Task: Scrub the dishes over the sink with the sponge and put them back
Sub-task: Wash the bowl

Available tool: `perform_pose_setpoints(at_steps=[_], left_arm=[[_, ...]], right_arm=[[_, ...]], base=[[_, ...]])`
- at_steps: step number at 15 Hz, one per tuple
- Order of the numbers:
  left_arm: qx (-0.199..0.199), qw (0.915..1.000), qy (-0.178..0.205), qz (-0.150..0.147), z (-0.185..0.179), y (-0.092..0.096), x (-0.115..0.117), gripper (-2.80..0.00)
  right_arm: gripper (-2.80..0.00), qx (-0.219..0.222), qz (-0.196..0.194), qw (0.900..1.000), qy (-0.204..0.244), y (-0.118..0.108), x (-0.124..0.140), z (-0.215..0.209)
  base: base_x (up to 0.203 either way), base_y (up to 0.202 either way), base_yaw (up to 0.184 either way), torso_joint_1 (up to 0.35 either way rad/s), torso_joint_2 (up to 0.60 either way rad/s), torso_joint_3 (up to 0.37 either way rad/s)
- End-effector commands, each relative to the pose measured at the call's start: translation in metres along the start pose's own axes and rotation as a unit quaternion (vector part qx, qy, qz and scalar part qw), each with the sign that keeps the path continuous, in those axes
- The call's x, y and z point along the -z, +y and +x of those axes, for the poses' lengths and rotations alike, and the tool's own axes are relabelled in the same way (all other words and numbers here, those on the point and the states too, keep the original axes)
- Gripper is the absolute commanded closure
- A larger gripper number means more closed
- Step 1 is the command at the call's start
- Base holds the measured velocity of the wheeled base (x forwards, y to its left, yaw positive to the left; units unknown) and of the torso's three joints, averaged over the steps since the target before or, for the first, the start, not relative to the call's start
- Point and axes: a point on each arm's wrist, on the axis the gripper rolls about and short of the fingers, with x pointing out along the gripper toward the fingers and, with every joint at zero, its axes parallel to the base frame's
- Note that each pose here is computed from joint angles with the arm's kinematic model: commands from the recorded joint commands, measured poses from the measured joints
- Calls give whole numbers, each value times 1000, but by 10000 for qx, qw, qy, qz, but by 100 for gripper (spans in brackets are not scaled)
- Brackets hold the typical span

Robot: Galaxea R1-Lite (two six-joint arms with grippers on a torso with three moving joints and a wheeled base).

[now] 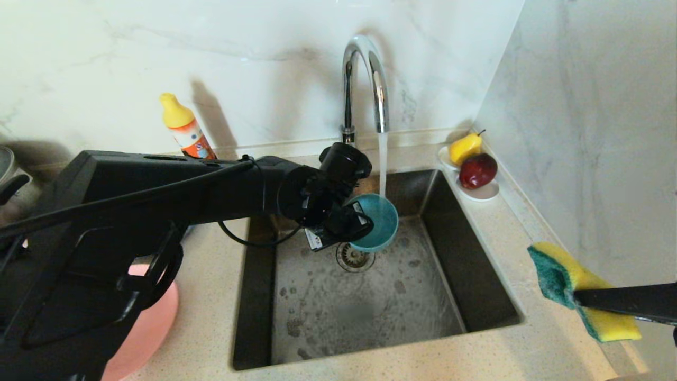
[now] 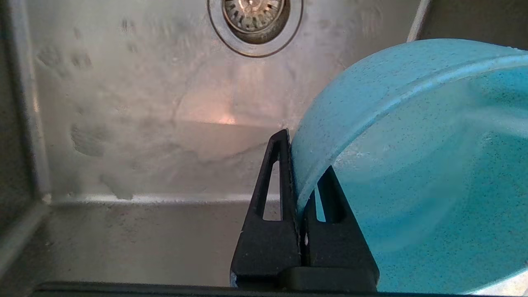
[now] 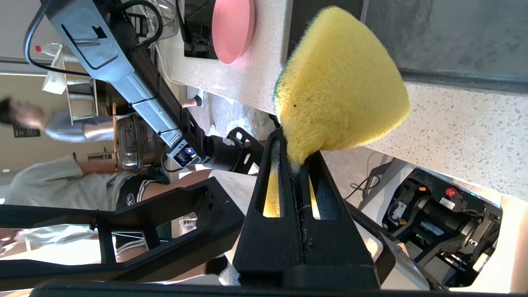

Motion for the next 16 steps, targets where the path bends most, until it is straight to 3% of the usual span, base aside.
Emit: perform_pose_setpoints(at_steps=[1,12,14,16], left_arm=[[2,10000,-14,-42,3,-1,1,0],[101,9999,-14,-99,-1,-6,6,0],[-75,9998,-142,-90,-4,-1,2,0],[-537,9969,-576,-74,-10,12,-7,0]], right_arm=[[0,-6,33,10000,36,-1,0,1],[0,7,56,10000,68,-2,1,2],[0,22,70,9999,73,-3,1,3],[0,26,90,9999,92,-4,0,4]], base=[[0,0,0,0,0,0],[0,0,0,0,0,0],[0,0,0,0,0,0],[0,0,0,0,0,0]])
